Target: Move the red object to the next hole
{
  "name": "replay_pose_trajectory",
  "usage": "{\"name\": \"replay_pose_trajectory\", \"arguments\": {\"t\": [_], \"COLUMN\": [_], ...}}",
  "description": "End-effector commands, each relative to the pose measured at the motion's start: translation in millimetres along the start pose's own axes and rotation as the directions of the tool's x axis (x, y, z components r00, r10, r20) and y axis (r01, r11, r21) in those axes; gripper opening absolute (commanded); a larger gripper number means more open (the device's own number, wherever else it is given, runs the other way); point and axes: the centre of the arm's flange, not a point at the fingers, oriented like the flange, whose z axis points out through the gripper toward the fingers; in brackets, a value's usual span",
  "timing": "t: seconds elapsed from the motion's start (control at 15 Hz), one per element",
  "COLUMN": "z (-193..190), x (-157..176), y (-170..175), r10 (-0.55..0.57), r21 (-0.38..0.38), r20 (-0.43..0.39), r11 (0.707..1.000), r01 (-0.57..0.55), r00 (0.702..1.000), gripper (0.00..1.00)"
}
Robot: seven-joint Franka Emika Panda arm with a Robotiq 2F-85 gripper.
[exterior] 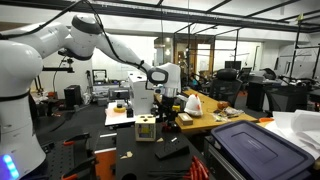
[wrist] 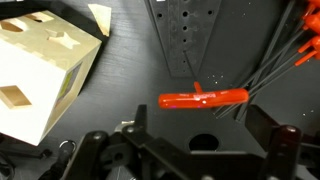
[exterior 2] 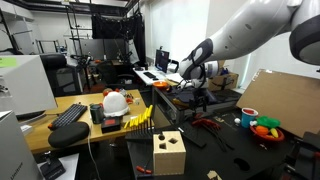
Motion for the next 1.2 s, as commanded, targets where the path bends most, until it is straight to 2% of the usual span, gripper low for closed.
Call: {"name": "replay_pose_trajectory", "arguments": {"t": [0.0, 0.27, 0.53, 1.13], "z": [-20, -31, -29, -14], "x": [21, 21, 11, 8], "y": [-3, -8, -6, -12], "r10": [0.019, 0.017, -0.054, -0.076], "r21": [-0.024, -0.023, -0.005, -0.051], "r20": [0.045, 0.078, 0.12, 0.096], "r11": [1.0, 1.0, 0.998, 0.995], "r01": [-0.018, -0.015, 0.055, 0.081], "r00": [0.999, 0.997, 0.991, 0.992], "gripper": [1.0, 1.0, 1.0, 1.0]}}
